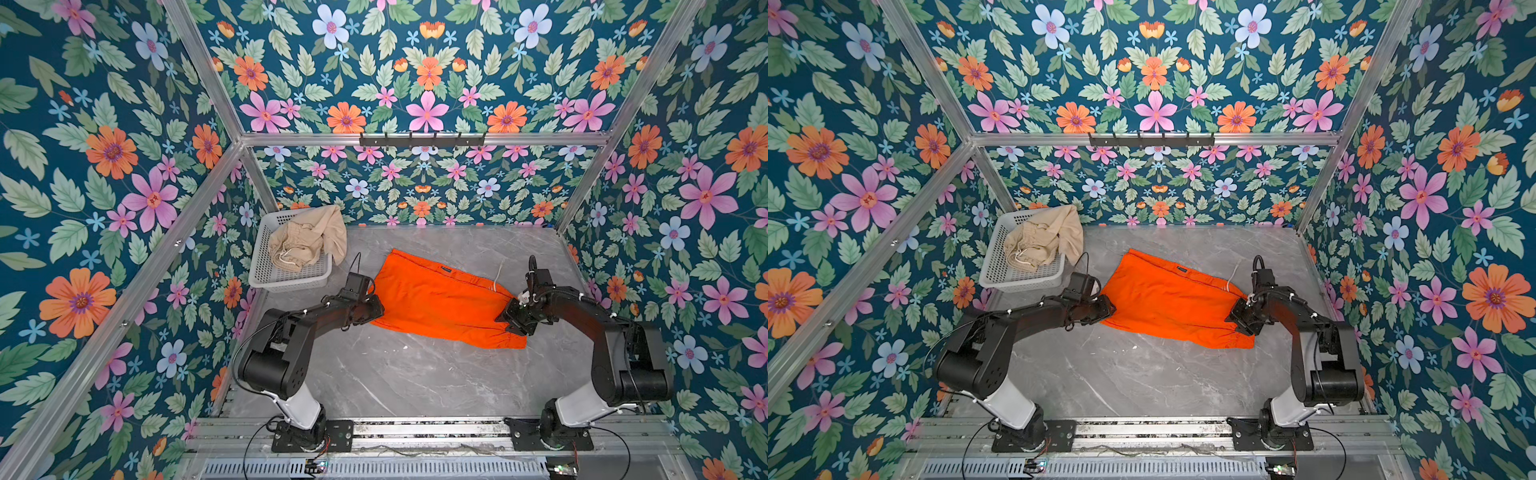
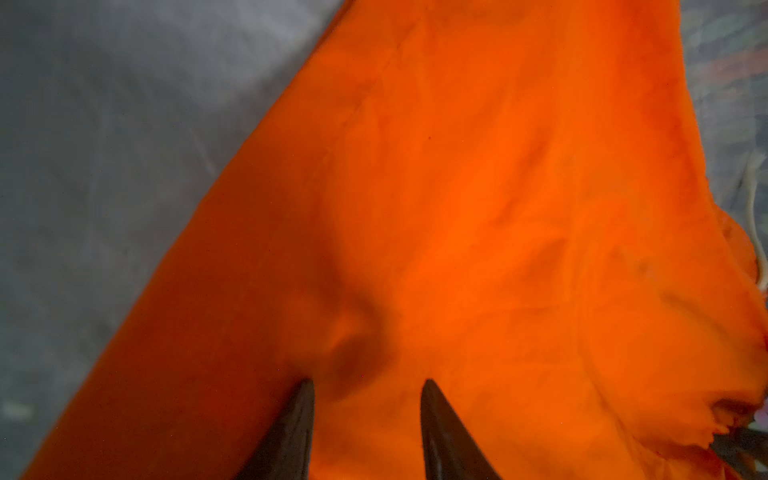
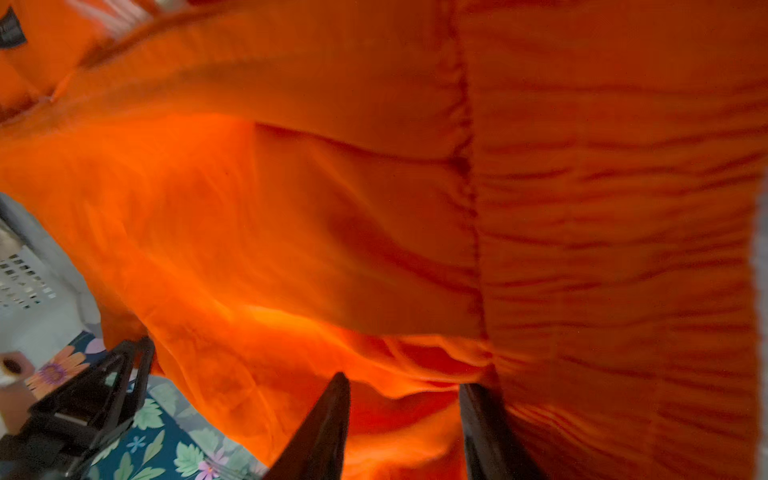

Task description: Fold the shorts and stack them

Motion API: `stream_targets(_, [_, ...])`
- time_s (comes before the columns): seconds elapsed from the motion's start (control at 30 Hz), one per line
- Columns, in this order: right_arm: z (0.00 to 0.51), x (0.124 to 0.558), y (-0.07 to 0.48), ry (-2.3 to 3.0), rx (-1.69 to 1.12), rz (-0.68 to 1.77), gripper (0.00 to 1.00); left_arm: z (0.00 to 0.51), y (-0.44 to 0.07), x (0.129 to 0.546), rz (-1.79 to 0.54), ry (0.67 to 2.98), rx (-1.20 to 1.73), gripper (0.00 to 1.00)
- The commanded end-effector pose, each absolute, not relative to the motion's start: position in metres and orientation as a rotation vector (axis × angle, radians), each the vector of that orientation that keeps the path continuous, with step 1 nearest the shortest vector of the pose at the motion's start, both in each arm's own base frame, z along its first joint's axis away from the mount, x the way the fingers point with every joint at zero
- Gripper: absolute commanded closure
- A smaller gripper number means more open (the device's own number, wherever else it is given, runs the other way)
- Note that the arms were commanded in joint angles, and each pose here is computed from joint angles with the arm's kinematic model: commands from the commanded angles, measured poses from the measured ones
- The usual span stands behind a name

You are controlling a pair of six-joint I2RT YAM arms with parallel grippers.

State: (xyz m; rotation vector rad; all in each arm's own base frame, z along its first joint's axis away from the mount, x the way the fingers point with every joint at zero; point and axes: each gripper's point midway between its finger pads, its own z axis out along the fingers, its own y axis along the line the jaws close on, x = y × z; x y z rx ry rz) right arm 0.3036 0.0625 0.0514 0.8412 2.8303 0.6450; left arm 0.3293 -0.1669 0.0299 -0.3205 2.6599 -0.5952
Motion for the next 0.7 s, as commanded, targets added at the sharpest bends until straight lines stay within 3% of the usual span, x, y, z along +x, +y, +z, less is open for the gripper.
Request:
stream_targets(0.0, [0.073, 0.304, 0.057, 2.828, 0.717, 0.586, 0.55, 0.034, -0.161, 0.297, -0.59, 2.704, -0.414, 0.54])
stream_targets(0.17, [0.127, 0.318, 0.086, 2.701, 0.507, 0.704, 0.54, 0.093, -0.16, 0.306, -0.666, 2.514, -0.419, 0.53])
stream_targets(0.33, [0.124, 0.32, 0.137, 2.721, 0.355, 0.798, 0.54, 0.136, -0.172, 0.345, -0.64, 2.398, -0.225, 0.56])
stream_targets(0.67, [0.076, 0.332, 0.166, 2.791, 0.379, 0.89, 0.55, 0.109, -0.227, 0.434, -0.653, 2.47, 0.018, 0.6])
